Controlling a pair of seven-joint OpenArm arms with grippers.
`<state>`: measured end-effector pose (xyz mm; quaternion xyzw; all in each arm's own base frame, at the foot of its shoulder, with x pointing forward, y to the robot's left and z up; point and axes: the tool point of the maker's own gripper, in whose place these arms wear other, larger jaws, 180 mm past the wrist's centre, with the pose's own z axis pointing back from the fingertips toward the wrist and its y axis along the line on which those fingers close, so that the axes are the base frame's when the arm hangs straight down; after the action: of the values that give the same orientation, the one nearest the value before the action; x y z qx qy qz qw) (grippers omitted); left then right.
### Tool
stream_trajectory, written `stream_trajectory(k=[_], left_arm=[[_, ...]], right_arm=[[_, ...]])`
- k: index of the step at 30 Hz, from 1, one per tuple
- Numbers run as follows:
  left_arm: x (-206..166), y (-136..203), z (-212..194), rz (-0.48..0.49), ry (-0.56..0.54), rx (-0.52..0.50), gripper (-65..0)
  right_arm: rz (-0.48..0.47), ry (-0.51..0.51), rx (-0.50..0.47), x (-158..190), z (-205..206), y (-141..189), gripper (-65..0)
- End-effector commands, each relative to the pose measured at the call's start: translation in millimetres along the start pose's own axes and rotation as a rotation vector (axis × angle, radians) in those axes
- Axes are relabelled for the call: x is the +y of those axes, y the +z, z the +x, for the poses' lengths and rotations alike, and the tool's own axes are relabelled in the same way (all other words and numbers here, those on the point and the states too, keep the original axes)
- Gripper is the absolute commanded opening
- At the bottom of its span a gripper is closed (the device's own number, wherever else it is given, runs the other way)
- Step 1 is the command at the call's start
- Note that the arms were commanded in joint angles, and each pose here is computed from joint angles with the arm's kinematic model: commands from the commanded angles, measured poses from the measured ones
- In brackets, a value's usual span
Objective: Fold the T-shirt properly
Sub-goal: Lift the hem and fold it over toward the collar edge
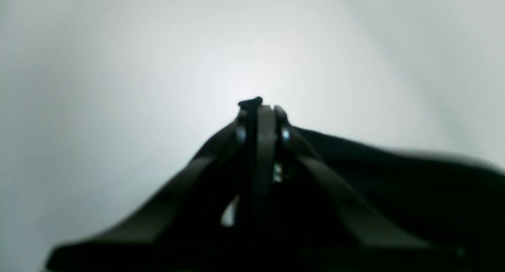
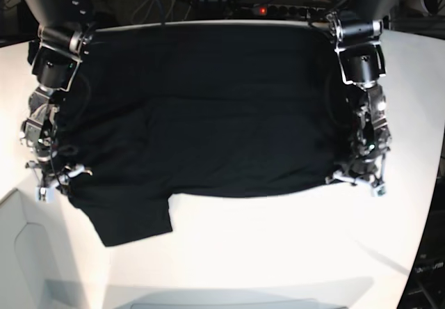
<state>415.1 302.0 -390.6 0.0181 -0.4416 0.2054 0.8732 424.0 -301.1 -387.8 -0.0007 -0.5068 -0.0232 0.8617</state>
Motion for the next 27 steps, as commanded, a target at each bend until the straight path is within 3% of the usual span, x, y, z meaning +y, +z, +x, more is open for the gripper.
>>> stream_trajectory(k=[1, 6, 12, 17, 27], left_arm=[[-6, 5, 27, -0.016, 0.014, -0.074, -65.0], [-3, 28, 40, -0.023, 0.021, -0.118, -65.0], [0, 64, 54, -0.029, 0.04, -0.171, -65.0], [7, 93, 55, -0.019, 0.063, -0.196, -65.0], [34, 135, 18, -0.034, 0.165, -0.158, -65.0]], right_arm=[[-0.016, 0.016, -0.084, -9, 31, 5, -65.0], [-0.019, 0.082, -0.135, 2, 45, 27, -65.0], [0.01, 0.069, -0.177, 12, 53, 59, -65.0], [-0.032, 0.078, -0.196, -1, 51, 83, -65.0], [-0.053, 0.152, -0.182, -2, 33, 121, -65.0]])
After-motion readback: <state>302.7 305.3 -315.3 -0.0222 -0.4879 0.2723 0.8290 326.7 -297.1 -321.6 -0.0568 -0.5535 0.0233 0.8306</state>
